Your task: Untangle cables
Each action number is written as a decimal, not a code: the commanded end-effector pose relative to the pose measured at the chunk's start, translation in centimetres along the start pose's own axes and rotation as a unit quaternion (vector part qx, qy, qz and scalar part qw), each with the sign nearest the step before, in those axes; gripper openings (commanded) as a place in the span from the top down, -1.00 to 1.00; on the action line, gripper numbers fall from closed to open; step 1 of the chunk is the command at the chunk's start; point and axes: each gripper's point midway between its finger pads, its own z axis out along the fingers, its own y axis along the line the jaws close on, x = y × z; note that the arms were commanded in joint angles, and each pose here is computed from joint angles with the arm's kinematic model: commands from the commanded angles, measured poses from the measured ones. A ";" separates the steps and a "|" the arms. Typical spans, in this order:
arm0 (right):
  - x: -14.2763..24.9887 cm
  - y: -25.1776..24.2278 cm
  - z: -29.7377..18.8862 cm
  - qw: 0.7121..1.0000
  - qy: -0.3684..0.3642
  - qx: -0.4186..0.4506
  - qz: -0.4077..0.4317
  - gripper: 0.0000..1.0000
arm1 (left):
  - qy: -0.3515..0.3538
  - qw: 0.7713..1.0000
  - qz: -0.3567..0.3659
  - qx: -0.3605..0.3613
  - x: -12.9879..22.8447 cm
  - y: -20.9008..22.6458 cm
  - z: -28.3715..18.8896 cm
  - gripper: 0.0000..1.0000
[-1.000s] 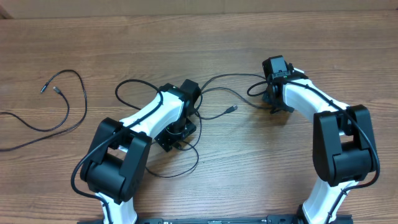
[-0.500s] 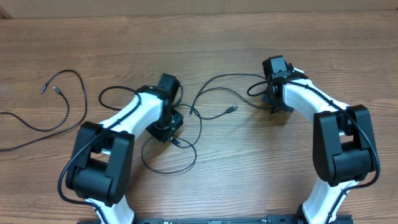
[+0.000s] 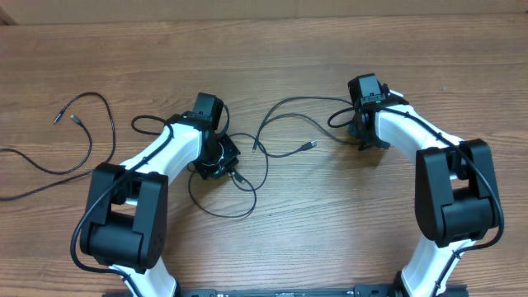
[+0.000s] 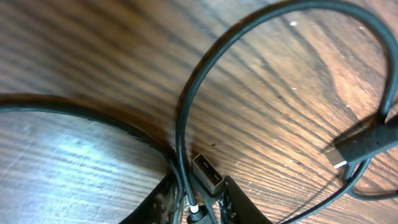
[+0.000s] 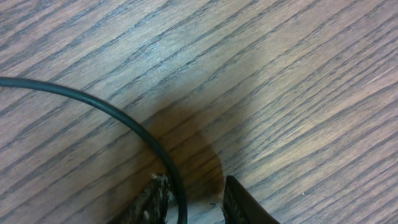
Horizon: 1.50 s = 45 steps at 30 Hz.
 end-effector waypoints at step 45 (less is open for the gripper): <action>7.3 2.0 0.5 0.979 0.155 -0.094 -0.092 0.03 | -0.177 0.952 0.248 0.005 -2.3 -0.9 -10.7 0.46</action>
